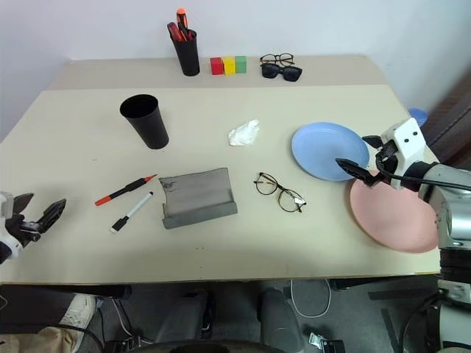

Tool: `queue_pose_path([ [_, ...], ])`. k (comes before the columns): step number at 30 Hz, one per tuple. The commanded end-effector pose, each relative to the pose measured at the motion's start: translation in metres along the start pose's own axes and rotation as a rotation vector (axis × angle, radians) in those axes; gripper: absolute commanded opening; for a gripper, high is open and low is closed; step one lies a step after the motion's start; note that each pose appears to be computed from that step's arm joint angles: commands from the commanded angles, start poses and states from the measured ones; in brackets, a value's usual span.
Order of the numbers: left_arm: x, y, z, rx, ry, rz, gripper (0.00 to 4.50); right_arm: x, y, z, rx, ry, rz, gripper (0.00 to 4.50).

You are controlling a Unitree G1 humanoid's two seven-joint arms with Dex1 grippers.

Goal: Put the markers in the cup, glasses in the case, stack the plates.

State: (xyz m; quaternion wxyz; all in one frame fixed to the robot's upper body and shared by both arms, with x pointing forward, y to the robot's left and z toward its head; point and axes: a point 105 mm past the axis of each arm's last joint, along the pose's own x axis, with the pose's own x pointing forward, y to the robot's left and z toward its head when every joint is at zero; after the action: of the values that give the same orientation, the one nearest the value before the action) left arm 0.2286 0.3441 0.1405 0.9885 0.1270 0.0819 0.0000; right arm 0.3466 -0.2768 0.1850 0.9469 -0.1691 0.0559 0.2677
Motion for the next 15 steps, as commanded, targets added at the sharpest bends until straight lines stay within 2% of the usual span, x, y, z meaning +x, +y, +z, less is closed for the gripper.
queue_pose_path([
  [1,-0.008,0.003,0.009,0.019,-0.033,0.039,3.4,0.011,-0.001,0.017,-0.039,-0.049,0.01,4.5],
  [6,-0.013,-0.005,0.01,0.0,-0.045,0.051,3.4,0.033,0.012,0.03,-0.057,-0.089,0.078,4.5],
  [13,-0.006,-0.027,0.008,0.003,-0.009,-0.036,3.4,0.055,0.057,0.047,-0.068,-0.157,0.193,4.5],
  [15,0.001,-0.051,0.012,-0.016,0.003,-0.153,3.95,0.062,0.075,0.049,-0.073,-0.171,0.226,4.5],
])
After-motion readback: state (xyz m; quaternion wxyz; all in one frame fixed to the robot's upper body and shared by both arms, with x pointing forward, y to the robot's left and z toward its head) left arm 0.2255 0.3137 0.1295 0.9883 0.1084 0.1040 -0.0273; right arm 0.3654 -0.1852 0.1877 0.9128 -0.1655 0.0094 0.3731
